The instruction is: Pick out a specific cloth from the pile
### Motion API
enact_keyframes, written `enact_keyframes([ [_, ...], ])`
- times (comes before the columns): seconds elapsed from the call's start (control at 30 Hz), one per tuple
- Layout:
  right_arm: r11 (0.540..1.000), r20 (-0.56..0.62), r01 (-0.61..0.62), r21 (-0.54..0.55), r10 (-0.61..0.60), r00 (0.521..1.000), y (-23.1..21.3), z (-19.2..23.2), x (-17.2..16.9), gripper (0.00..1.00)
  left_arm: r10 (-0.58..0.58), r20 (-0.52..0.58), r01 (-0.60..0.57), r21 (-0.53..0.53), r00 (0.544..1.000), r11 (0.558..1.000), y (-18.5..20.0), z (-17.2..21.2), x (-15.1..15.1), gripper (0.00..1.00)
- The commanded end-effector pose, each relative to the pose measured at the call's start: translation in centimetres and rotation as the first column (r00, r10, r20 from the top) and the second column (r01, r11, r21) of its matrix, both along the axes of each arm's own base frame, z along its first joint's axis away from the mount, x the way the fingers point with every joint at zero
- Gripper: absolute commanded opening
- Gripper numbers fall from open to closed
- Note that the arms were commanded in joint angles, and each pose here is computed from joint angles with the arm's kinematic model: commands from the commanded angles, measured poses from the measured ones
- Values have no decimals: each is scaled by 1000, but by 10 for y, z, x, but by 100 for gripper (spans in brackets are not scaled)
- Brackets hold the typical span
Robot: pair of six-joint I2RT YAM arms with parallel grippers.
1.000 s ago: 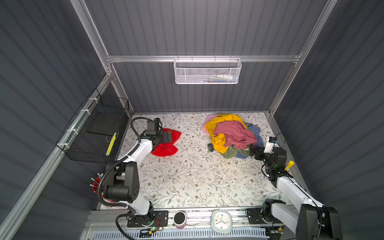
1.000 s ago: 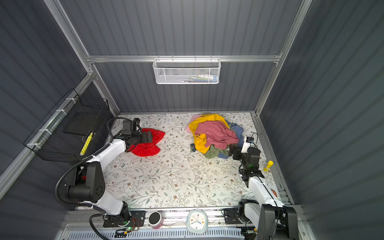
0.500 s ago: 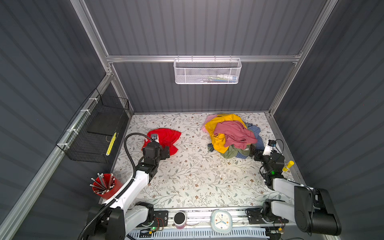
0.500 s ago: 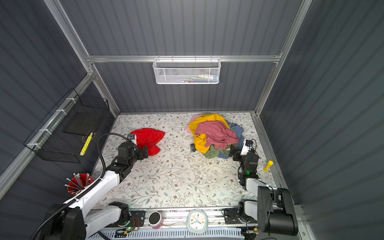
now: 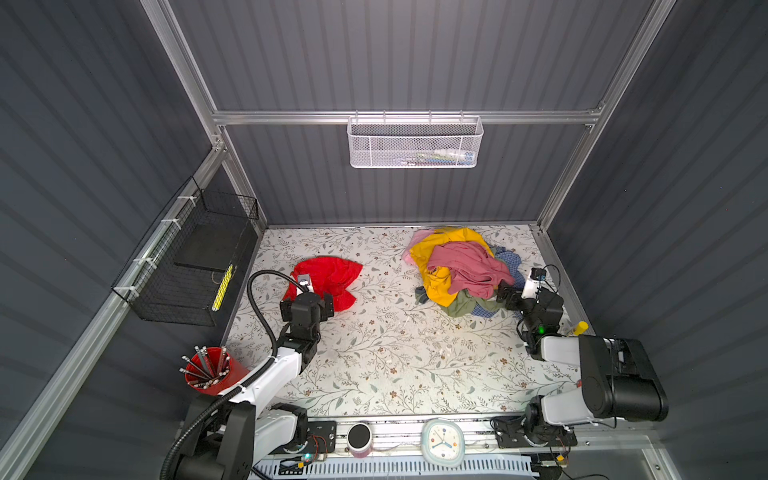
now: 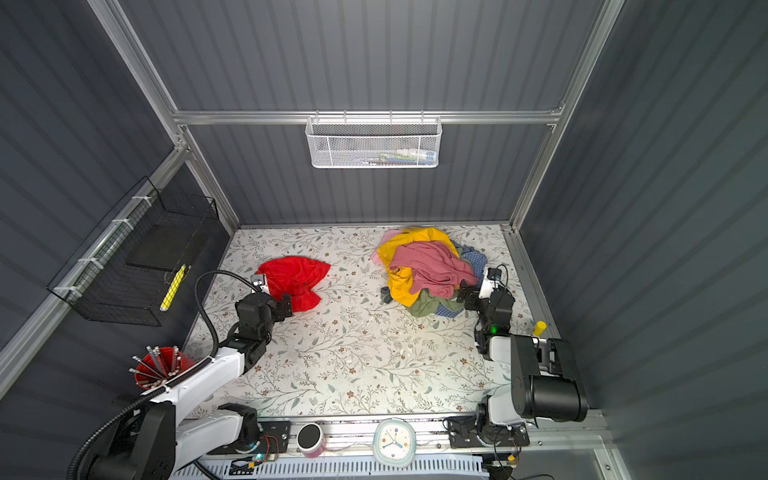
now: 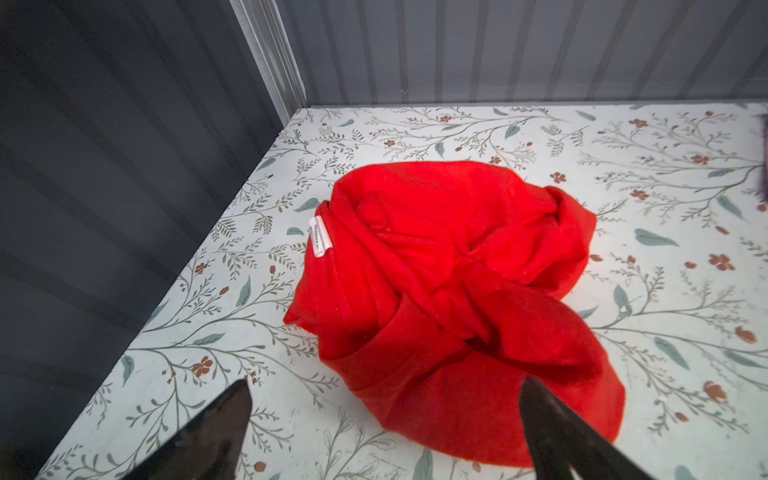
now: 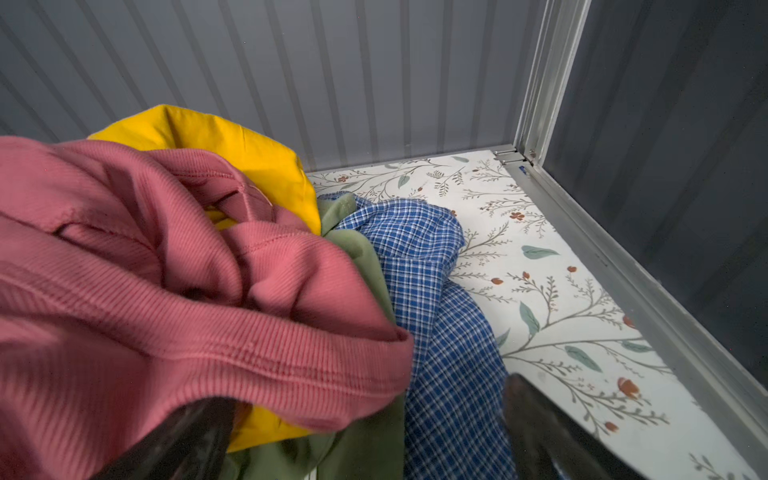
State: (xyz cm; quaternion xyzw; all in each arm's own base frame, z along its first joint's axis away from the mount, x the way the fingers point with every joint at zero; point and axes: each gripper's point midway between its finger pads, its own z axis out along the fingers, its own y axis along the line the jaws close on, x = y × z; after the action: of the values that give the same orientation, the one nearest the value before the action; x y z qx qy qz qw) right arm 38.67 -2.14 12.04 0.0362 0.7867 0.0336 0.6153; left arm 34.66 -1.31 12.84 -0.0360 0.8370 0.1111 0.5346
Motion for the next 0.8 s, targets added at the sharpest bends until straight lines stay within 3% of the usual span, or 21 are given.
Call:
enact_keyframes([
  [0.0,1000,-8,-17,-6,17,1000,3,-1,0,99,30,85,-34,56,996,998,11,3,9,100],
  [0.23,1000,-5,-18,-7,18,1000,3,-1,1,99,4,161,4,-45,987,999,23,-21,34,100],
  [0.3,1000,-6,-17,-7,17,1000,3,-1,0,99,-42,149,51,-58,988,997,21,-32,42,100],
  [0.37,1000,-5,-19,-7,19,1000,4,-1,0,99,-15,149,32,-108,989,994,32,-51,53,100],
  [0.4,1000,-5,-19,-6,19,1000,4,-1,0,99,-53,143,71,-121,988,990,28,-56,57,100],
  [0.43,1000,-4,-19,-7,19,1000,3,-1,0,99,-83,60,91,-135,995,987,23,-60,59,99],
  [0.5,1000,-4,-18,-6,18,1000,3,-1,0,99,-134,70,142,-120,989,983,15,-62,70,100],
  [0.53,1000,-5,-18,-6,18,1000,3,-1,0,99,-146,20,148,-135,989,980,13,-67,68,100],
  [0.6,1000,-3,-19,-7,19,1000,3,0,0,99,-139,53,145,-117,989,982,14,-63,71,100],
  [0.77,1000,-3,-19,-8,19,1000,3,0,0,99,-174,9,174,-125,985,977,8,-68,71,100],
])
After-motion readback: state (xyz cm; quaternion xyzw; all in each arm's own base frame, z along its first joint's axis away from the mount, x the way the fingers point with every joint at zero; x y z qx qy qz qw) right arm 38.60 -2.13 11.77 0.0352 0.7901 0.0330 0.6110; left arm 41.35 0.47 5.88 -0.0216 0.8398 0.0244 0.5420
